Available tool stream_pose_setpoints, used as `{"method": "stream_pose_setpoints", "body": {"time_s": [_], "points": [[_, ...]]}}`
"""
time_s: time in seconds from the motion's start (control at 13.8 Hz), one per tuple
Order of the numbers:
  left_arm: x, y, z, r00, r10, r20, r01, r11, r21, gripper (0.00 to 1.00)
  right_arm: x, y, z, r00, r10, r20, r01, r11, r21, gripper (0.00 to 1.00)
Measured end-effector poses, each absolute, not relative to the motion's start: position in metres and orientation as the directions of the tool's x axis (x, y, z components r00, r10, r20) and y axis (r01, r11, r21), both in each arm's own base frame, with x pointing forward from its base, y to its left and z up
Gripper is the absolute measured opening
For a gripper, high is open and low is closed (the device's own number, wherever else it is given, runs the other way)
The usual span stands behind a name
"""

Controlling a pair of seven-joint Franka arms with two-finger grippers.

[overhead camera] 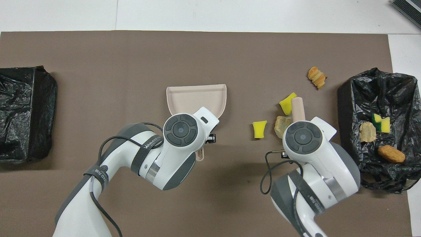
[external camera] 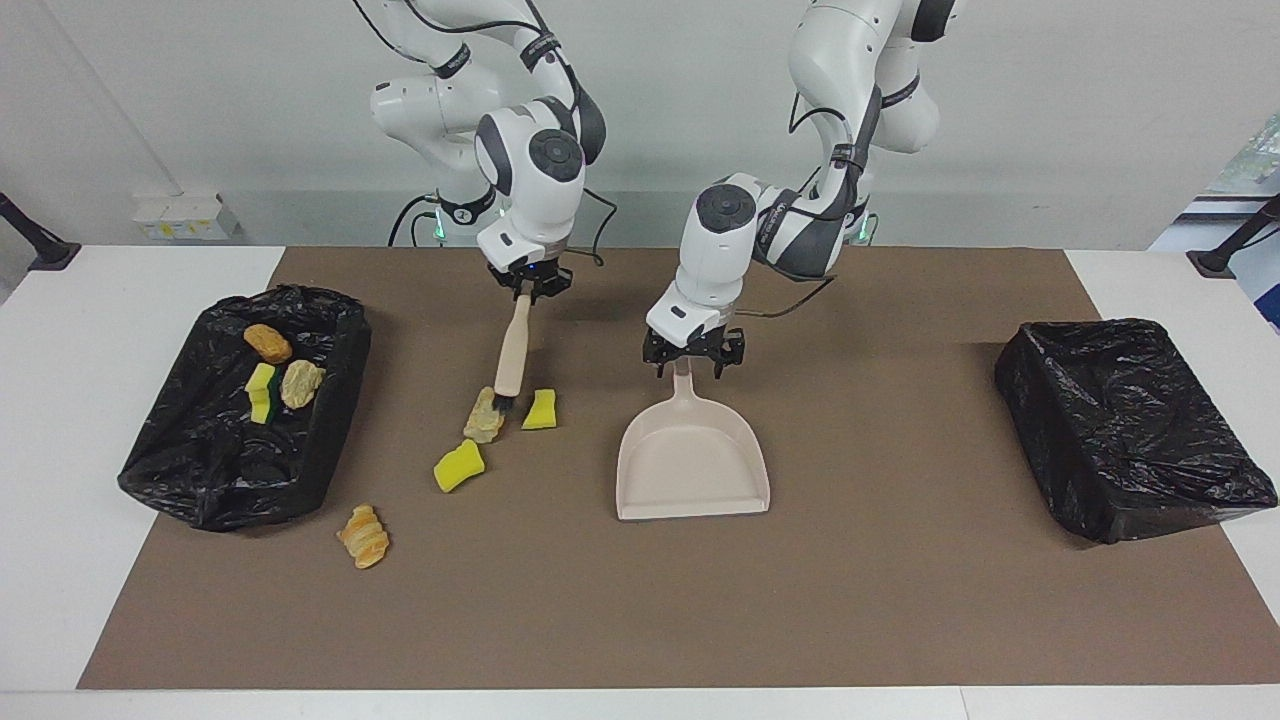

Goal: Sweep and dump trash in bin

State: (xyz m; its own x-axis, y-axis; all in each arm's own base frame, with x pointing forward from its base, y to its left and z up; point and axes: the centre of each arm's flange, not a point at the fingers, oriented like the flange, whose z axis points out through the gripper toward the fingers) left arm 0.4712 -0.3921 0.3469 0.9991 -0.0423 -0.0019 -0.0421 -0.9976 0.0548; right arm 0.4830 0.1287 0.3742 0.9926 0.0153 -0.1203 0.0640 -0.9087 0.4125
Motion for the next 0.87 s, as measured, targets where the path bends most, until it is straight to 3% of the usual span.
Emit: {"method": "stream_pose_setpoints", "body": {"time_s": [0.15,0.51,0.87], "points": [[0.471,-0.391,0.347,0.999,-0.042,-0.003,-0.042,-0.998,0.054,0.31,0.516,0.097,0.377,0.987,0.091,-0.129,0.141,-0.874,0.465,0.26],[0.485,-0.371,0.362,0.993,-0.113,0.020,-0.114,-0.992,0.053,0.31,0.584,0.051,0.363,0.976,0.175,-0.125,0.215,-0.764,0.608,0.26],[0.487,-0.341,0.387,0.908,-0.419,-0.012,-0.419,-0.905,-0.070,0.31,0.602,0.029,0.332,0.980,0.145,-0.134,0.197,-0.739,0.644,0.26]]}}
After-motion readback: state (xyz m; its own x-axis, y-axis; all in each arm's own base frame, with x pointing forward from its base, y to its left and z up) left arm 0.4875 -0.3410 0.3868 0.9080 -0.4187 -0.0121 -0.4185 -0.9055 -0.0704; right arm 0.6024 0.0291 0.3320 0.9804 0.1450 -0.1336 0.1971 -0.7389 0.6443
